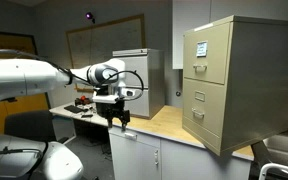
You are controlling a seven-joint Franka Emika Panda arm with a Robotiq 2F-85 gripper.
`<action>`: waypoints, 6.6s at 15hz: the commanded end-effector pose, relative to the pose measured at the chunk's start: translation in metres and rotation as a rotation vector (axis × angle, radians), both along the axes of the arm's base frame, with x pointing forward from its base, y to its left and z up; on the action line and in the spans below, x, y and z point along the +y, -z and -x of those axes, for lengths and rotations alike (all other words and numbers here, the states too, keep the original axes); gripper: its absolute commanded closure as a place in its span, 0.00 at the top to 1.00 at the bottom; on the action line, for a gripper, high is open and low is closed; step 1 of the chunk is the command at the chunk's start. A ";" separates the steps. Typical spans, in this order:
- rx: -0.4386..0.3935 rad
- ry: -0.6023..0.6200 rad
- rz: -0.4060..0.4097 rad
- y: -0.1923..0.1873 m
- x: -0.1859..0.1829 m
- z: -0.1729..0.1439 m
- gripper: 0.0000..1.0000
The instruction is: Open the bottom drawer of the cabinet at the right
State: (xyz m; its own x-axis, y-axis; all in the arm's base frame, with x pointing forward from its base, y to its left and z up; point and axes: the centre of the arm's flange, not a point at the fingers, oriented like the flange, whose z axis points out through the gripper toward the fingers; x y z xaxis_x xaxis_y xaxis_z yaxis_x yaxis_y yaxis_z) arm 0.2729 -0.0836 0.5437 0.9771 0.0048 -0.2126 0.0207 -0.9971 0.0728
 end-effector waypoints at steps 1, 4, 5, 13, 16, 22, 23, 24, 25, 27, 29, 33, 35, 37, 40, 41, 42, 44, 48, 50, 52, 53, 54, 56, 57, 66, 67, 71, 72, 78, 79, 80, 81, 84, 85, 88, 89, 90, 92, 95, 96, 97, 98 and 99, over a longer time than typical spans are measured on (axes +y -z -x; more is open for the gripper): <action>-0.003 0.000 0.000 0.000 0.000 0.000 1.00; -0.005 0.000 0.001 -0.001 0.000 0.000 1.00; -0.005 0.000 0.001 -0.001 0.000 0.000 1.00; -0.005 0.000 0.001 -0.001 0.000 0.000 1.00; -0.021 -0.014 0.020 -0.007 -0.001 -0.011 1.00; -0.110 -0.115 0.196 -0.040 -0.002 -0.071 1.00; -0.126 -0.139 0.226 -0.045 -0.001 -0.083 1.00; -0.144 -0.177 0.254 -0.051 0.001 -0.099 1.00; -0.160 -0.218 0.279 -0.056 0.003 -0.115 1.00; -0.170 -0.290 0.336 -0.064 0.006 -0.148 1.00; -0.162 -0.361 0.387 -0.067 0.007 -0.183 1.00; -0.139 -0.496 0.445 -0.073 0.006 -0.253 1.00; -0.122 -0.561 0.446 -0.074 0.005 -0.288 1.00; -0.102 -0.617 0.453 -0.074 0.002 -0.317 1.00; -0.069 -0.673 0.465 -0.072 -0.011 -0.351 1.00; -0.061 -0.683 0.468 -0.071 -0.017 -0.360 1.00; -0.052 -0.687 0.470 -0.071 -0.026 -0.369 1.00; -0.040 -0.690 0.470 -0.070 -0.044 -0.382 1.00; -0.012 -0.683 0.443 -0.068 -0.082 -0.403 1.00; 0.000 -0.674 0.413 -0.062 -0.099 -0.412 1.00; 0.011 -0.672 0.372 -0.052 -0.111 -0.420 1.00; 0.014 -0.672 0.356 -0.046 -0.115 -0.425 1.00; 0.017 -0.670 0.345 -0.038 -0.121 -0.430 1.00; 0.023 -0.661 0.323 -0.023 -0.129 -0.438 1.00; 0.024 -0.658 0.317 -0.015 -0.135 -0.442 1.00; 0.038 -0.566 0.371 0.019 -0.205 -0.446 1.00; 0.041 -0.555 0.362 0.022 -0.211 -0.445 1.00; 0.032 -0.546 0.297 0.034 -0.209 -0.450 1.00; 0.028 -0.547 0.282 0.039 -0.207 -0.452 1.00; 0.023 -0.546 0.229 0.056 -0.199 -0.458 0.98; 0.020 -0.547 0.225 0.056 -0.197 -0.457 0.75; 0.017 -0.550 0.223 0.056 -0.195 -0.457 0.73; 0.011 -0.557 0.228 0.054 -0.193 -0.457 0.70; -0.004 -0.607 0.272 0.048 -0.190 -0.467 0.50; -0.008 -0.626 0.275 0.048 -0.188 -0.472 0.43; -0.004 -0.676 0.298 0.054 -0.185 -0.484 0.72; 0.002 -0.681 0.300 0.060 -0.185 -0.487 0.72; 0.006 -0.691 0.299 0.064 -0.185 -0.488 0.77; 0.038 -0.694 0.325 0.073 -0.188 -0.491 0.92; 0.085 -0.676 0.359 0.081 -0.195 -0.496 1.00; 0.100 -0.667 0.359 0.085 -0.200 -0.496 1.00; 0.109 -0.662 0.358 0.088 -0.203 -0.497 1.00; 0.108 -0.656 0.339 0.090 -0.205 -0.498 1.00; 0.101 -0.656 0.304 0.092 -0.206 -0.499 1.00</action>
State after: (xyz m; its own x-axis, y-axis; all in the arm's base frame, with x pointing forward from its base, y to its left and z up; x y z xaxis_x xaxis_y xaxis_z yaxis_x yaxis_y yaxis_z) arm 0.7183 -0.2516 0.4877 0.7945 0.4560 -0.4010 0.5897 -0.7370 0.3302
